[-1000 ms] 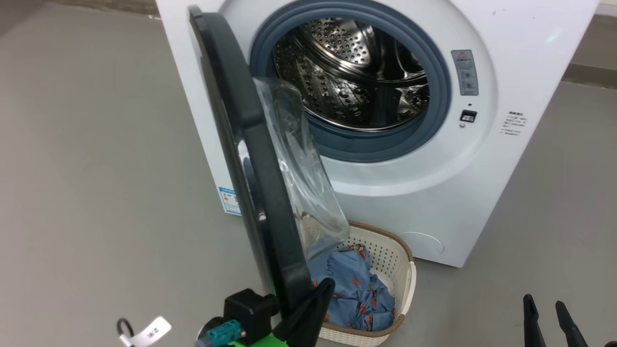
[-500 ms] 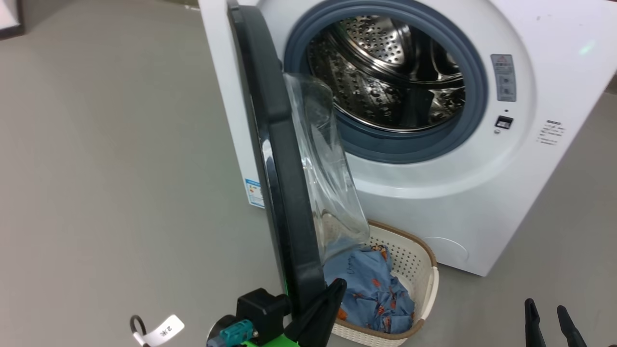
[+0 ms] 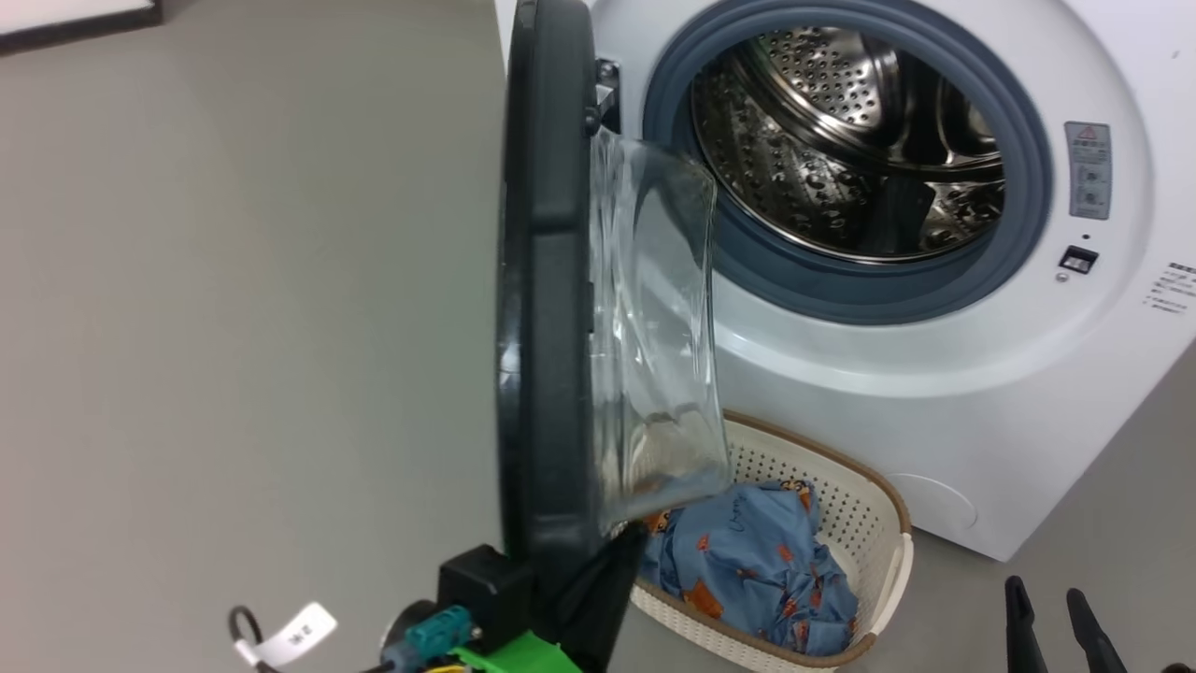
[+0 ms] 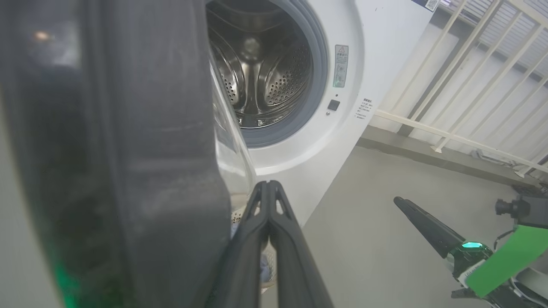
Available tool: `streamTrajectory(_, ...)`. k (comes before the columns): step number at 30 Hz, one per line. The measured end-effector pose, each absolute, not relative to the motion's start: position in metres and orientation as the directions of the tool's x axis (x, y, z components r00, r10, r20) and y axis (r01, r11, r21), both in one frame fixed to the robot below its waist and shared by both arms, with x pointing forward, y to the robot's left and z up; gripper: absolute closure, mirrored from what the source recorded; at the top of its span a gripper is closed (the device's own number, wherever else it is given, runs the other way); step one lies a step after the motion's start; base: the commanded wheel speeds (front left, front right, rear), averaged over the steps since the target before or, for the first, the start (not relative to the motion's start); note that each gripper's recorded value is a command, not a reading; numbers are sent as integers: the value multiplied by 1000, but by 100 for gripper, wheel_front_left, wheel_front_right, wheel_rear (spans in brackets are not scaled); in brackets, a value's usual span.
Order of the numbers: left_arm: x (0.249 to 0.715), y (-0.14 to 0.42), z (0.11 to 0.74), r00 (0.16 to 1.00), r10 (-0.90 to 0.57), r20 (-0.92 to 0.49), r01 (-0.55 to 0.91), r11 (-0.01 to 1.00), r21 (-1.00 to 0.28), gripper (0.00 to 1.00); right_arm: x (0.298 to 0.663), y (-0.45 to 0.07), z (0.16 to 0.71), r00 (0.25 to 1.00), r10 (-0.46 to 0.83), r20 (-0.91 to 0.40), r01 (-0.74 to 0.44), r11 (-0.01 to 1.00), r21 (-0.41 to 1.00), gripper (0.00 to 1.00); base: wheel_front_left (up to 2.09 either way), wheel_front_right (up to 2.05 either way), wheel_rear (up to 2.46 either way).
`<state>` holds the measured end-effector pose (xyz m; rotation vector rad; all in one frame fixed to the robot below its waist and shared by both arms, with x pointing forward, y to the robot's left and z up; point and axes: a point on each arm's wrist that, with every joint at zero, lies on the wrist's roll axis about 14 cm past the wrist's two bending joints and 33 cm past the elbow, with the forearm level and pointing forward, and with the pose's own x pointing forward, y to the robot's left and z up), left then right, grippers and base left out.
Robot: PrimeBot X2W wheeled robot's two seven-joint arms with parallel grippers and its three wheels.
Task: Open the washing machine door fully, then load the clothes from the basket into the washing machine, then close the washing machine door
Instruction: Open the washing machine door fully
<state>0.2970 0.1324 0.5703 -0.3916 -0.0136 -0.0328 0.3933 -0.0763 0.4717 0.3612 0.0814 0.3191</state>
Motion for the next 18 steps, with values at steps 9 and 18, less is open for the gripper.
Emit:
streamTrajectory(9, 298, 178, 561, 991, 132, -9, -127, 925, -359, 100, 407, -43, 465, 919, 393, -27, -354, 854, 382, 0, 0, 0, 0)
streamTrajectory(18, 291, 224, 555, 958, 287, -21, -277, 899, -339, 100, 408, -33, 457, 903, 426, -49, -377, 844, 382, 0, 0, 0, 0)
